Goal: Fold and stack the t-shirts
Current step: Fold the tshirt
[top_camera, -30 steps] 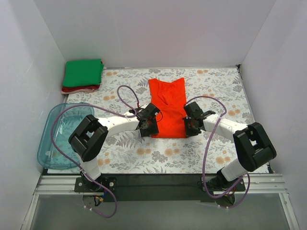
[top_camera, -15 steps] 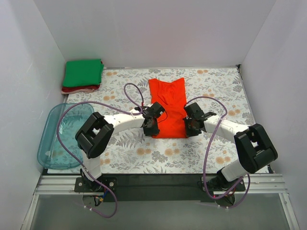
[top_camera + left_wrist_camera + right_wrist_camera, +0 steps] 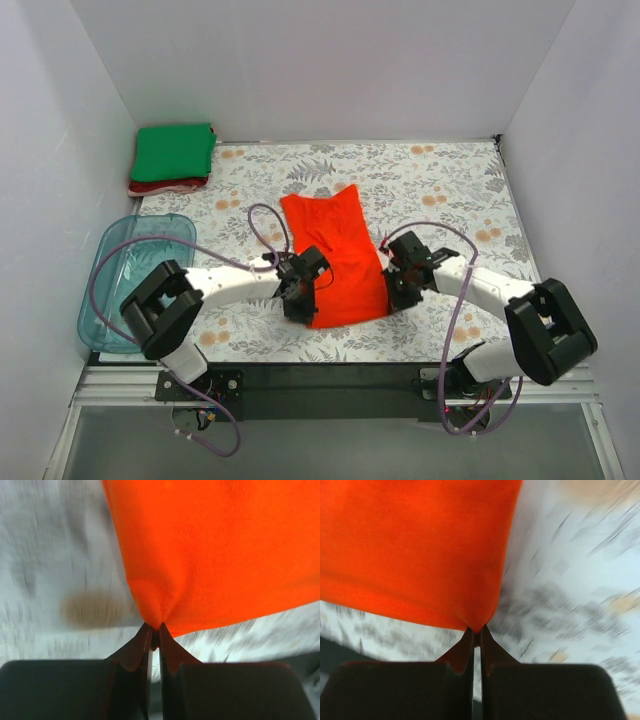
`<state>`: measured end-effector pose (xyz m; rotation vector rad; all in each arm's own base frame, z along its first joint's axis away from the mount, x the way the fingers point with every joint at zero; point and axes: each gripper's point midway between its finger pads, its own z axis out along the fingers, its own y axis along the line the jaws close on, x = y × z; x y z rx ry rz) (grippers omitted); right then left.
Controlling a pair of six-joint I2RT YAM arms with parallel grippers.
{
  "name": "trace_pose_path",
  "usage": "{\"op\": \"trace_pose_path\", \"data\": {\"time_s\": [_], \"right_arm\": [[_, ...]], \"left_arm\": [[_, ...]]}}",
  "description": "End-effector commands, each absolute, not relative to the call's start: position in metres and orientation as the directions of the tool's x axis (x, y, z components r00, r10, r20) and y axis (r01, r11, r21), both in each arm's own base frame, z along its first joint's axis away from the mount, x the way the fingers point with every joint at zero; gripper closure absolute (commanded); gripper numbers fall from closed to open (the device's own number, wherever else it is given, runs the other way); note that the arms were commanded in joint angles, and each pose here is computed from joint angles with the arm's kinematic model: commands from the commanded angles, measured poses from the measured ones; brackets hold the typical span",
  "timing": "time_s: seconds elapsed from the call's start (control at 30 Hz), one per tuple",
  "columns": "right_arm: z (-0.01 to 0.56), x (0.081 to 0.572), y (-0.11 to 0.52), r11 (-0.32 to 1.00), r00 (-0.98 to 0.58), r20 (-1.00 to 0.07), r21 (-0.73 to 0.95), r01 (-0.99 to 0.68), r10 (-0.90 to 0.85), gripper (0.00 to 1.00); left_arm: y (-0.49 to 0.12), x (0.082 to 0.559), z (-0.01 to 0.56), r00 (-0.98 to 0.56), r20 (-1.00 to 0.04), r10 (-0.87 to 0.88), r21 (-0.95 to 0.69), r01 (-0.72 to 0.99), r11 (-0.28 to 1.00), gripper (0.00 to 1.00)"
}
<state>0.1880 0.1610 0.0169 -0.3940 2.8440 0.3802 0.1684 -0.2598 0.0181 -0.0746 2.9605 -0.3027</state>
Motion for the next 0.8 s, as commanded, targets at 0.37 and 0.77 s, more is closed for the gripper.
{"op": "trace_pose_path", "data": {"time_s": [0.37,0.77], "right_arm": [[0.099,0.112,0.136,0.912,-0.939,-0.034,0.232,-0.339,-0.341,0.99],[0.177,0.246,0.208,0.861,-0.872,-0.275,0.208,-0.464,-0.404,0.99]], "left_arm": [[-0.203,0.052,0.088,-0.992,0.073,-0.107,-0.231,-0.121,0.965,1.0],[-0.192,0.186,0.145,-0.956,-0.202,-0.214,-0.344,-0.136,0.929,1.0]]}}
